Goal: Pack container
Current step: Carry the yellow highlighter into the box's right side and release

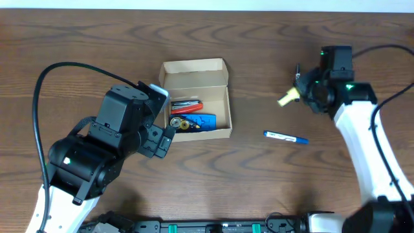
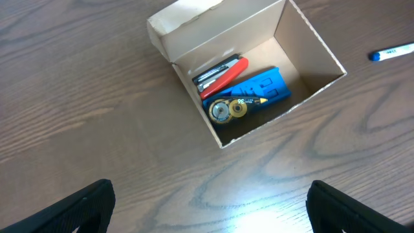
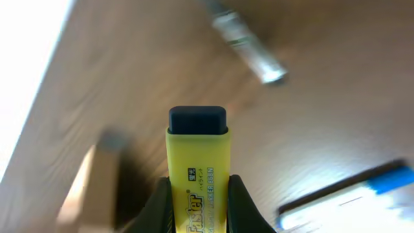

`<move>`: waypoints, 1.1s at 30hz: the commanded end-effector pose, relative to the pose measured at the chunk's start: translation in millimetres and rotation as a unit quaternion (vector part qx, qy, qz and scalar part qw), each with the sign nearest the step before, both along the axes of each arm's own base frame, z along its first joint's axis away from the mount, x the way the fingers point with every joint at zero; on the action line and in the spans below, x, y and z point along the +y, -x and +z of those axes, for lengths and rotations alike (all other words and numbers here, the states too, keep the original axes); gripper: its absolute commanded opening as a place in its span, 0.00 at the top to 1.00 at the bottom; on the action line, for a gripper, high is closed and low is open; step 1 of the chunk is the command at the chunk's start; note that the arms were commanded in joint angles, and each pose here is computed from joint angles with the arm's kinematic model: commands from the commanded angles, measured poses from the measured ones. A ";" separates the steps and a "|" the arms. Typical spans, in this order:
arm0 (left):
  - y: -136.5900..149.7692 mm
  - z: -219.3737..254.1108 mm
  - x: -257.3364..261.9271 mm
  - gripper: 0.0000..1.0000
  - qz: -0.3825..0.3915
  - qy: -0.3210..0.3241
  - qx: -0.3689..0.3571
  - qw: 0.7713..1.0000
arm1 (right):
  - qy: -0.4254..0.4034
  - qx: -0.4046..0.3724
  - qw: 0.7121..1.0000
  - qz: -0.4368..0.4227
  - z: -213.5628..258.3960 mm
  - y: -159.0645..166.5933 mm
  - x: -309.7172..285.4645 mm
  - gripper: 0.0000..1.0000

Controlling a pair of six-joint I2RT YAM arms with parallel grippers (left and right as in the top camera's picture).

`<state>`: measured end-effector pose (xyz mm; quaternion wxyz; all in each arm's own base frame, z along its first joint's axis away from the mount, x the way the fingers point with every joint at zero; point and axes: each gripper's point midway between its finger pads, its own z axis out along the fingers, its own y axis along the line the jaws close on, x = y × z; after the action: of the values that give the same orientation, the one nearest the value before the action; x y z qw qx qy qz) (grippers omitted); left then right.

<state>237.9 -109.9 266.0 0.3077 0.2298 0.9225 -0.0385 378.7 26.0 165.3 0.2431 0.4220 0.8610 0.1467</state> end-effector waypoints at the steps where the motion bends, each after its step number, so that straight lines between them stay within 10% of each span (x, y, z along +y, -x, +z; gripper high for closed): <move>1: -0.2 1.2 0.9 0.05 -0.001 -0.002 -0.001 1.000 | 0.011 -0.027 0.993 0.114 14.1 4.4 52.4 0.98; 17: -0.2 1.2 0.9 0.05 -0.001 -0.002 -0.001 1.000 | 0.056 -0.051 0.933 0.353 8.0 40.6 192.2 0.98; 33: -0.2 1.2 0.9 0.05 -0.001 -0.002 -0.001 1.000 | 0.150 -0.010 0.909 0.388 -51.7 28.9 202.0 0.99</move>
<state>237.9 -109.9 266.0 0.3077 0.2298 0.9225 -0.0385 341.8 227.4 115.4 0.2229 0.0299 0.9666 0.1228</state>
